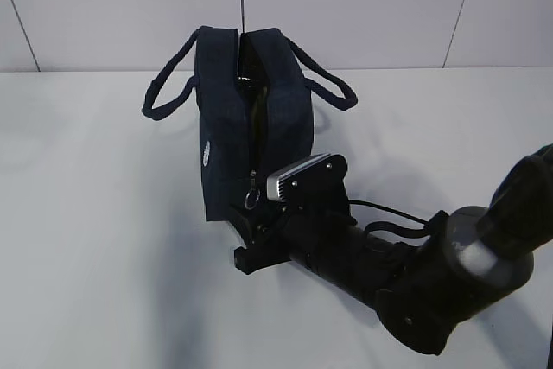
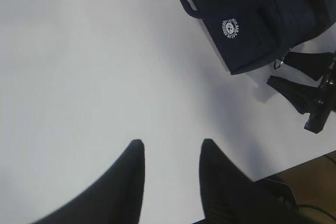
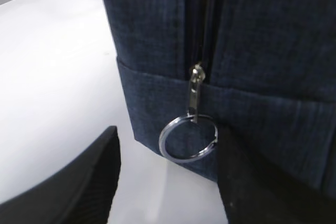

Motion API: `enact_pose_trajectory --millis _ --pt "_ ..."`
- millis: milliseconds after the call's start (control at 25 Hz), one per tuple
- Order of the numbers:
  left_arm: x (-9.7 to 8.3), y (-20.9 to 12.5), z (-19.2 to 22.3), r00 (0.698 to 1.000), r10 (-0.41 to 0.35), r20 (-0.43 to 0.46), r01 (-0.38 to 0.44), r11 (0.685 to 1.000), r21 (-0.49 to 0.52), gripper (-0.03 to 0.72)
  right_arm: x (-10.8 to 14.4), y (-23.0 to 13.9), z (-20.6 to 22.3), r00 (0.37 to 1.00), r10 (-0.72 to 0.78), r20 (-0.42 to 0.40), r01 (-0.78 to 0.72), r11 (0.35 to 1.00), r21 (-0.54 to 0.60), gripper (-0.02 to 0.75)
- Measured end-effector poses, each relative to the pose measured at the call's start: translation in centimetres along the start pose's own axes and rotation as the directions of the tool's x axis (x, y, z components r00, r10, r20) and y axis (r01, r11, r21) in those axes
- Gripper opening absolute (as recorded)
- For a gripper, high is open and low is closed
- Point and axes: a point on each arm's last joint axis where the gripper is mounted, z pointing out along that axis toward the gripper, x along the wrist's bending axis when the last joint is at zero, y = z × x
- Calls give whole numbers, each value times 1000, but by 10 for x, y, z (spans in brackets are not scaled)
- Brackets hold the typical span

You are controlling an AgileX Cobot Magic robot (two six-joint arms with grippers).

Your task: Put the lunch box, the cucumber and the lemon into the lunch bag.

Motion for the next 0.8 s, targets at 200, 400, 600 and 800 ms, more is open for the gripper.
enact_pose_trajectory --millis 200,400,600,800 --pt "0 0 0 1000 0 0 0 1000 0 237 0 2 0 1000 3 -1 -3 1000 -21 439" --pt "0 0 0 1000 0 -1 0 1000 0 237 0 3 0 1000 5 -2 -5 999 -49 439" --pt "0 0 0 1000 0 -1 0 1000 0 237 -4 -3 1 999 25 33 -24 999 -39 439" --pt "0 0 0 1000 1 -2 -1 1000 0 237 -8 -1 1 996 51 73 -46 996 -75 439"
